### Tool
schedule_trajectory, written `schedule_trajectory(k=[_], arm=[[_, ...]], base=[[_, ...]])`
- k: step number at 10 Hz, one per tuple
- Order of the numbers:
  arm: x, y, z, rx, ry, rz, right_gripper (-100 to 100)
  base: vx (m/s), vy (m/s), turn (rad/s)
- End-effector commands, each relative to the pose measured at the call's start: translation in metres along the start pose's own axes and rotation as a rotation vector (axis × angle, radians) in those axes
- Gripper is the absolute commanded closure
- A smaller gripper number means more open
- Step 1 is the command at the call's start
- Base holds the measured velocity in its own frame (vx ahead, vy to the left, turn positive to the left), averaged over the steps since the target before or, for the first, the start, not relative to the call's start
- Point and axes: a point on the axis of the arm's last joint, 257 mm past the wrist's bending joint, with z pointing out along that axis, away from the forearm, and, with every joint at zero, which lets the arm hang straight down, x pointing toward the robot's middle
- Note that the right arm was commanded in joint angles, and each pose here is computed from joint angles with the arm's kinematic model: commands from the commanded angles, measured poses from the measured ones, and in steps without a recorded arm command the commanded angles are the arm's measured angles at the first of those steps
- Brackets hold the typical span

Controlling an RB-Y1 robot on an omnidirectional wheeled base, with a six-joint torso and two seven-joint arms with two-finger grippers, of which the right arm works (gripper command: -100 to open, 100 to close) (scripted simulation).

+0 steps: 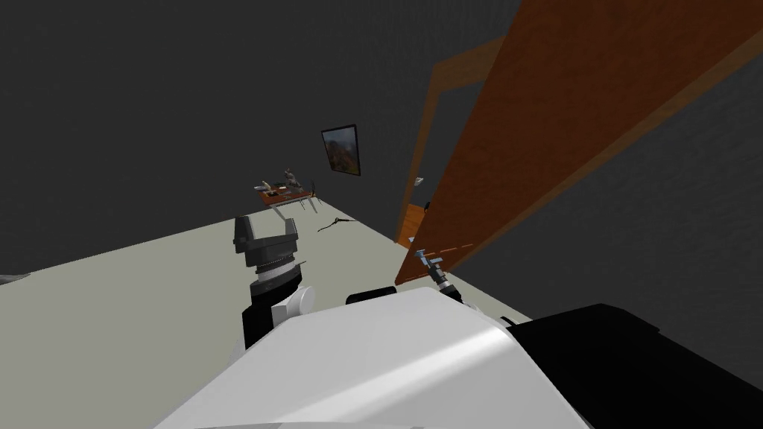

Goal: Pull the door open

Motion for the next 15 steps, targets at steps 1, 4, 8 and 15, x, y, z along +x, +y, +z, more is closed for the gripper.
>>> schedule_trajectory(k=[1,4,8,15], arm=[[-0.006,0.003,-0.0069,-0.005,-0.003,-0.006,100],[0.001,0.000,0.0032,-0.001,0.008,-0.002,100],[0.007,0.001,0.0172,-0.003,0.025,-0.003,100],[0.019,0.003,0.0413,-0.005,0.055,-0.005,100]], base=[[-0.126,-0.020,0.141],[-0.124,-0.034,0.077],[-0.201,-0.072,0.095],[-0.190,-0.081,0.093]])
